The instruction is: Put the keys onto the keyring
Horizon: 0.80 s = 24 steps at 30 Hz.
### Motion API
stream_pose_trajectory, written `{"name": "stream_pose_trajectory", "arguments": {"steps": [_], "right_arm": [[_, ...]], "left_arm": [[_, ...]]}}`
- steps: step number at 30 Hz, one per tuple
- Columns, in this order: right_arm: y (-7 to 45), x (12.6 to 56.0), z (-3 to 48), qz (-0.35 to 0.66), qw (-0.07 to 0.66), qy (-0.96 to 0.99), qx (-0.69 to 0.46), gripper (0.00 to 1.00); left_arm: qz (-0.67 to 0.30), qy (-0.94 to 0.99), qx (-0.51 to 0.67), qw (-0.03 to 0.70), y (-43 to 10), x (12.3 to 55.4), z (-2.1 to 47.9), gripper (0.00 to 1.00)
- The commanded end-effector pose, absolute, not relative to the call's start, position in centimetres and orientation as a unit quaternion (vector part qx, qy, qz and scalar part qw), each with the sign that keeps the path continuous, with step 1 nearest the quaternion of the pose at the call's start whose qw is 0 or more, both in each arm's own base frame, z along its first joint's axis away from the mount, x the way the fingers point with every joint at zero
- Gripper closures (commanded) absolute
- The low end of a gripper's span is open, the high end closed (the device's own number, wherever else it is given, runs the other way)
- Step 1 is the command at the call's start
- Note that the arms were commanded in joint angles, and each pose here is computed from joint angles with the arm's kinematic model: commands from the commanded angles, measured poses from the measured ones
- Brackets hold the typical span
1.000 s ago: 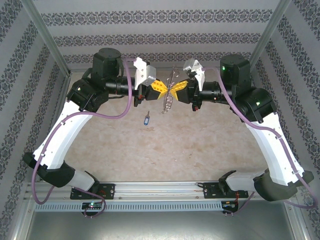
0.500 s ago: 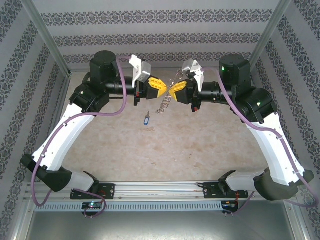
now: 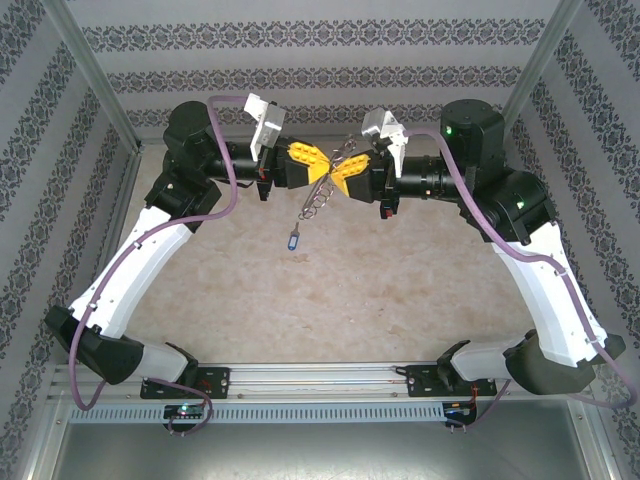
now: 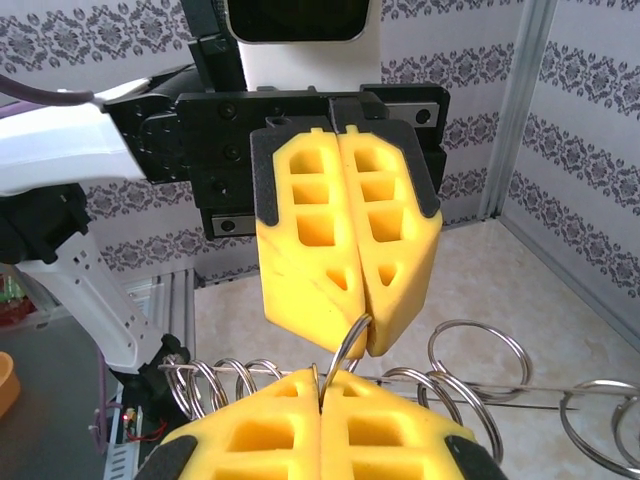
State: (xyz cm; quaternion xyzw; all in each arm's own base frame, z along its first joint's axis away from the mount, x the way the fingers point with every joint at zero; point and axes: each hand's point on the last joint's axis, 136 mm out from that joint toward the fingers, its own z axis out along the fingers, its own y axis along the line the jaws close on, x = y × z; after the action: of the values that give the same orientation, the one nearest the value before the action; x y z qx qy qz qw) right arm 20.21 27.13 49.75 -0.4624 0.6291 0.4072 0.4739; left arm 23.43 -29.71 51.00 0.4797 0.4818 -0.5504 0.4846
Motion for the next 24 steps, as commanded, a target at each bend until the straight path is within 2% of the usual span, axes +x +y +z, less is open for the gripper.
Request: {"name": "stream_pose_trajectory", "arguments": {"steps": [1, 5, 10, 15, 24], "right_arm": [[28.5, 18.5, 50.3, 0.446, 0.451, 0.600, -0.488, 1.00], [28.6, 18.6, 50.6, 0.446, 0.455, 0.597, -0.487, 0.99], [28.9, 18.7, 51.1, 0.451, 0.457, 0.592, -0.487, 0.92], [29.1, 18.3, 51.8, 0.461, 0.454, 0.582, -0.492, 1.00], [29.9, 17.4, 52.2, 0.476, 0.438, 0.566, -0.511, 1.00]], "left_arm": [[-0.553, 0.457, 0.486, 0.500, -29.7, 23.2, 51.9, 1.00], [-0.555, 0.457, 0.488, 0.496, -29.7, 23.1, 51.9, 1.00], [-0.558, 0.457, 0.490, 0.489, -29.8, 23.1, 51.6, 1.00], [-0.564, 0.458, 0.490, 0.482, -29.8, 23.3, 51.4, 1.00], [-0.569, 0.460, 0.491, 0.473, -30.0, 23.7, 51.2, 1.00]]}}
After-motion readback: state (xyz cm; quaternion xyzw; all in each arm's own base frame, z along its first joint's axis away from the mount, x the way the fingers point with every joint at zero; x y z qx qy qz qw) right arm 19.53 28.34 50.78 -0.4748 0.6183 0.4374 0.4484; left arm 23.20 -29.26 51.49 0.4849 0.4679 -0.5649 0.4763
